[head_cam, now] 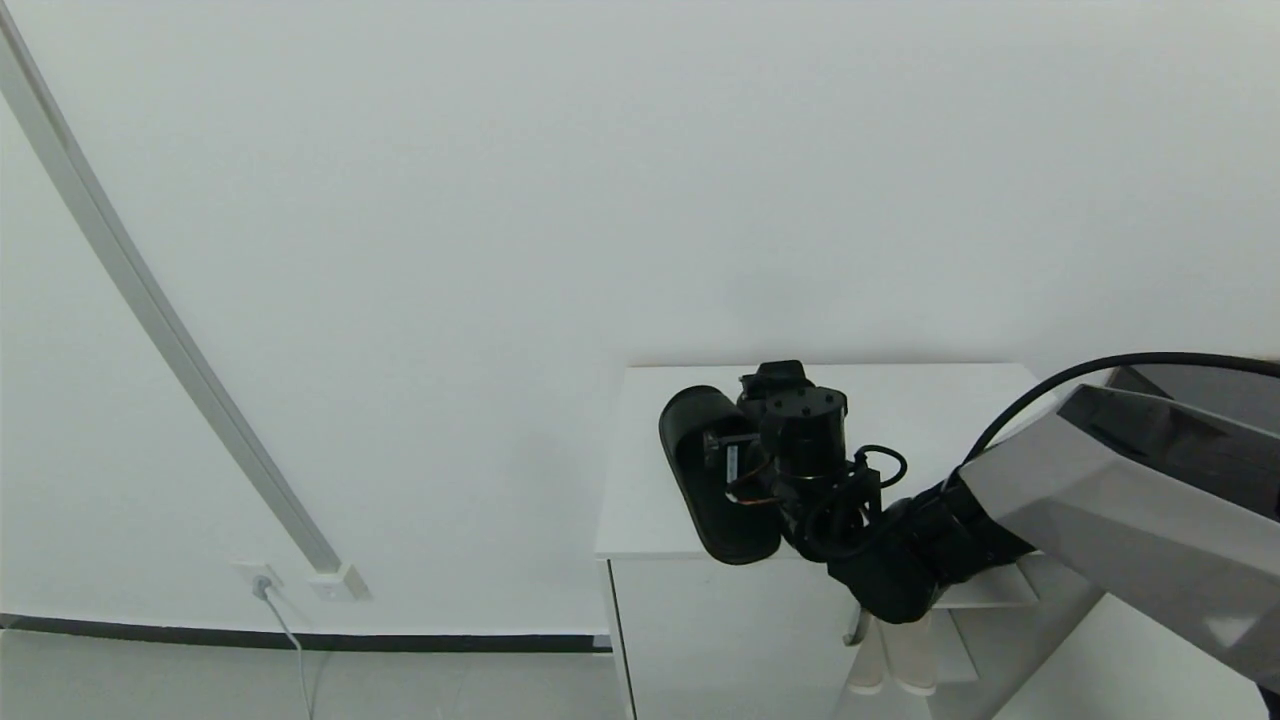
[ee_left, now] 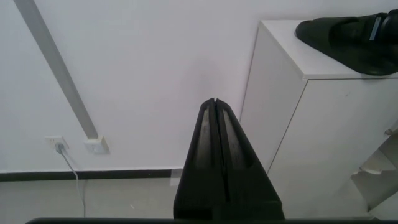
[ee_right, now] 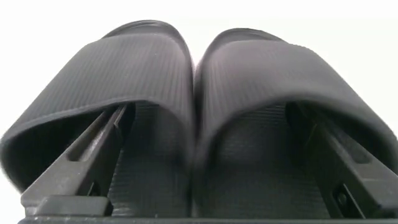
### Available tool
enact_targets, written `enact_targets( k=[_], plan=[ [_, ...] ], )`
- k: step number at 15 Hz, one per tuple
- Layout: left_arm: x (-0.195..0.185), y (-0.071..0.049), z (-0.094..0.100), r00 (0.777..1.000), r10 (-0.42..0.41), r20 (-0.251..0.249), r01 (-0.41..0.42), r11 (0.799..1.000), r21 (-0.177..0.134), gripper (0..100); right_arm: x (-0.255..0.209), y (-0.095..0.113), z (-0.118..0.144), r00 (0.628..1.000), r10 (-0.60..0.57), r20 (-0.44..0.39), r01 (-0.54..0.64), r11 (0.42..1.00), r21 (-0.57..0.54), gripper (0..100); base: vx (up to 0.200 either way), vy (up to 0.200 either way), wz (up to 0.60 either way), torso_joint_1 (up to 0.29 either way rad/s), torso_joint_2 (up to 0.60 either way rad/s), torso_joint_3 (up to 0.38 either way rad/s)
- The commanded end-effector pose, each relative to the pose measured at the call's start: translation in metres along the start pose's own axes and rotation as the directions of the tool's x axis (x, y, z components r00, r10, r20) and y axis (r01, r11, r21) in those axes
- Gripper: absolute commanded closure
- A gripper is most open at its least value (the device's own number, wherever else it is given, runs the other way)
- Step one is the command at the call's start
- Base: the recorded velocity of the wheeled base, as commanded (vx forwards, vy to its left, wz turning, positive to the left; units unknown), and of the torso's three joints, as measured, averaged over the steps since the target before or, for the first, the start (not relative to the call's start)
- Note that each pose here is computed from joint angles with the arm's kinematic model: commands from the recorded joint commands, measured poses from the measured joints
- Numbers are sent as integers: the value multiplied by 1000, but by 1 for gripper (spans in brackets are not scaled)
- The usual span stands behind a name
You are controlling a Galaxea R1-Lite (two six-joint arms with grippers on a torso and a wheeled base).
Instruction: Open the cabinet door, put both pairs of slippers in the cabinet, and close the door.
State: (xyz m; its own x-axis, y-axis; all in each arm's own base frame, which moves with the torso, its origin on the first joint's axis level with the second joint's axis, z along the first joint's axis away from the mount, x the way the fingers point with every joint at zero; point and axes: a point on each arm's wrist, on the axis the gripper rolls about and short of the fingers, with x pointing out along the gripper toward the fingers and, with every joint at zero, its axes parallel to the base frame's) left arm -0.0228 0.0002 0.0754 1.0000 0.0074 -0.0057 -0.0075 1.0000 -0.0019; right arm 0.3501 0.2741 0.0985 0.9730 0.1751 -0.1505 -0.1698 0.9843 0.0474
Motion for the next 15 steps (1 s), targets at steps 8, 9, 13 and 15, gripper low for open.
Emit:
enact_targets(
  k=[8, 9, 13, 15],
  plan=[
    [0, 0, 0, 1000, 2, 0, -2, 1000, -3, 100, 10, -1, -9, 1000, -8, -3, 8, 1000, -13, 100, 0, 0, 0, 0, 0, 0],
    [0, 0, 0, 1000, 2, 0, -2, 1000, -3, 100, 10, -1, -8, 1000, -8, -2, 8, 1000, -13, 100, 0, 0, 0, 0, 0, 0],
    [0, 0, 0, 1000, 2, 0, -2, 1000, -3, 100, -5, -5, 11, 1000, 13, 22, -13, 1000, -8, 100, 0, 0, 0, 0, 0, 0],
    [0, 0, 0, 1000, 2, 0, -2, 1000, -3, 100, -30, -13, 30, 997, 64, 31, -63, 998, -8, 100, 0, 0, 0, 0, 0, 0]
  ],
)
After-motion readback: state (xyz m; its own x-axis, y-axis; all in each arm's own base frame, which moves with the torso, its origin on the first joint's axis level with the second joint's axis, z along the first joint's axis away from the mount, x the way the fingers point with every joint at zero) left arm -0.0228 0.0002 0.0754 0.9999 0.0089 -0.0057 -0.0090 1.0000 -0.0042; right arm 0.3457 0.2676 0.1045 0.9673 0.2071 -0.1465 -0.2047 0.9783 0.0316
